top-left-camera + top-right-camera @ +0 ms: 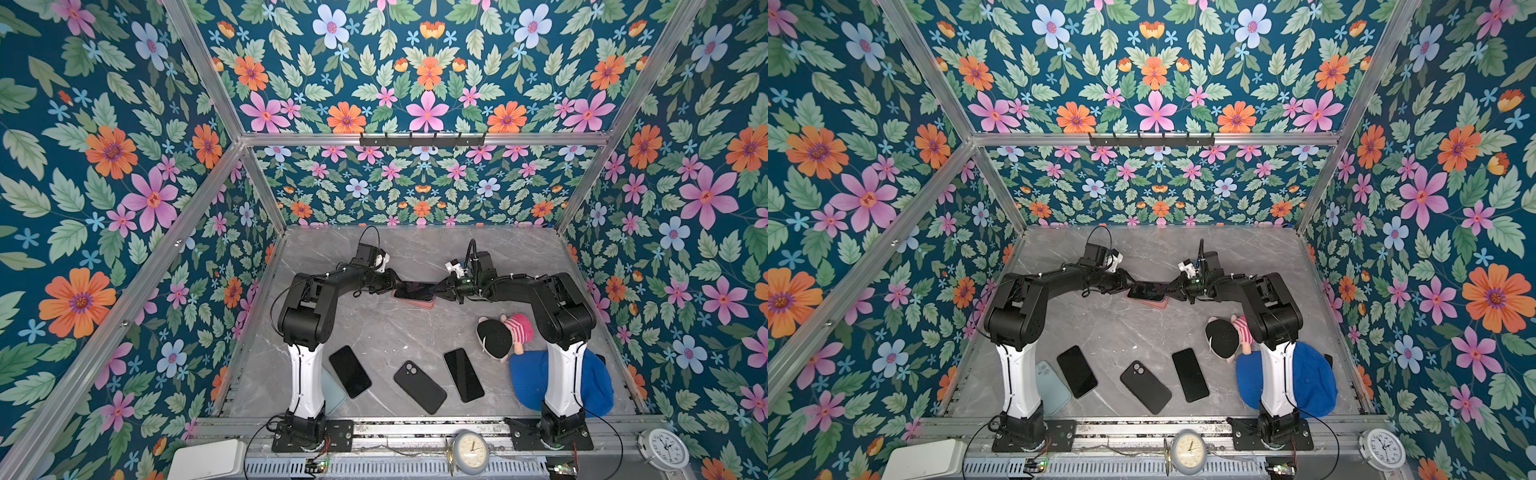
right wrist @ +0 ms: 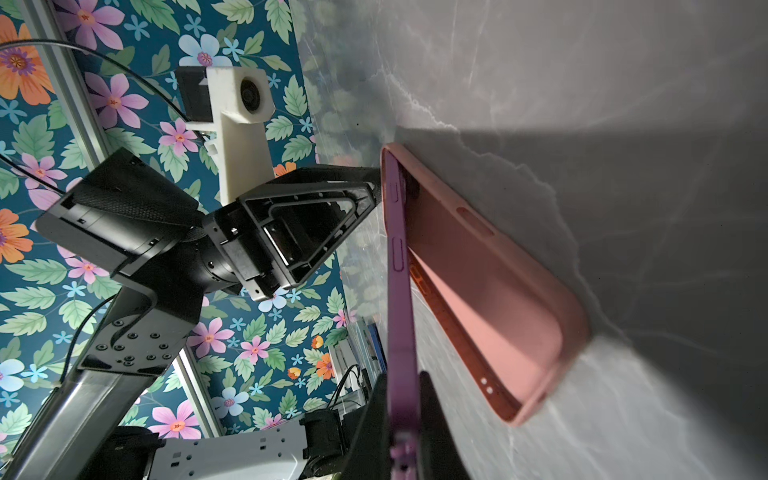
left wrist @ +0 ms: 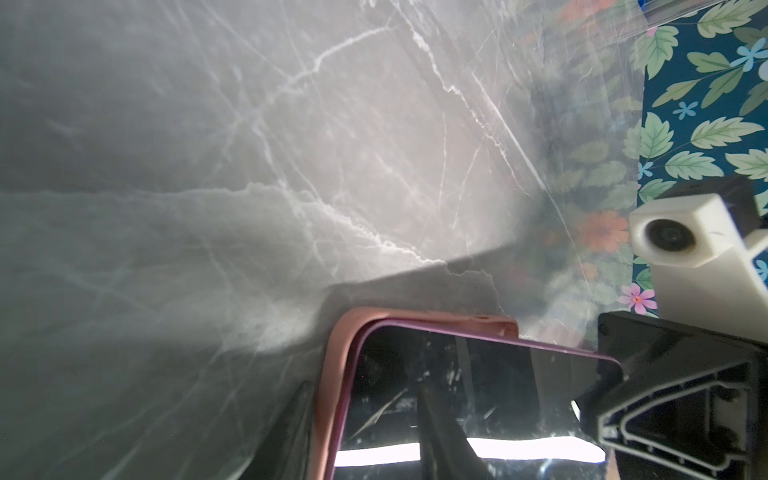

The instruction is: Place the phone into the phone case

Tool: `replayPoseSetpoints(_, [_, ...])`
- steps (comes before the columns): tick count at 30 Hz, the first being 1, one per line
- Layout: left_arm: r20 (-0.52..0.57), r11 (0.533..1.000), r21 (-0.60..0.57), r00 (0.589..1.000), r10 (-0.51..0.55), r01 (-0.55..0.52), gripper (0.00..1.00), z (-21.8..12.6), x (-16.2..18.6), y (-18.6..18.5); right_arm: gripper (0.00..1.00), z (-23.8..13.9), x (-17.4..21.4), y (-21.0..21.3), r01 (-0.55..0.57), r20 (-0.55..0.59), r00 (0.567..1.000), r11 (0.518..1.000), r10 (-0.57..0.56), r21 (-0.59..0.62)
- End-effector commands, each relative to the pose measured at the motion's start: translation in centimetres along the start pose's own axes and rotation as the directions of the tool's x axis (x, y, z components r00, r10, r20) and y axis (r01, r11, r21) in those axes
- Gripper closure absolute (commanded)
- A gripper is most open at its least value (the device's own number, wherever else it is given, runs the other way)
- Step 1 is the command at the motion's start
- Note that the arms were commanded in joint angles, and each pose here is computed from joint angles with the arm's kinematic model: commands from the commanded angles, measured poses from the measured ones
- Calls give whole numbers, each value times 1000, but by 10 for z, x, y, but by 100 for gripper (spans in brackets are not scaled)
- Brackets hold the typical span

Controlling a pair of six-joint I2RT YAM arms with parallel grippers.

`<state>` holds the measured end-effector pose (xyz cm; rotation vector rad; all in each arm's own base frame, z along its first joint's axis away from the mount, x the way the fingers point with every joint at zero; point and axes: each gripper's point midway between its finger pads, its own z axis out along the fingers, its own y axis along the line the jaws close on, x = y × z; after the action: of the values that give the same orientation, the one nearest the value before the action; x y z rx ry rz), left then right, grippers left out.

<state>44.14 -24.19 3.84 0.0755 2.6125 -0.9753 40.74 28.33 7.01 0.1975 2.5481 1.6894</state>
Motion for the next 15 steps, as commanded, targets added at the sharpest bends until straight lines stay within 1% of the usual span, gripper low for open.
replayPoseSetpoints(1, [0, 1000, 12, 1000, -4, 4, 58, 0, 2, -1, 100, 5, 5, -6, -41, -19, 999, 999, 42, 19])
replayPoseSetpoints(8, [3, 1000, 17, 1000, -14, 13, 58, -3, 7, -1, 100, 8, 3, -12, -59, -8, 998, 998, 59, 32])
replayPoseSetpoints(15, [10, 999, 30, 1000, -15, 15, 57, -7, 9, -5, 100, 9, 6, -23, -65, -7, 998, 993, 66, 99])
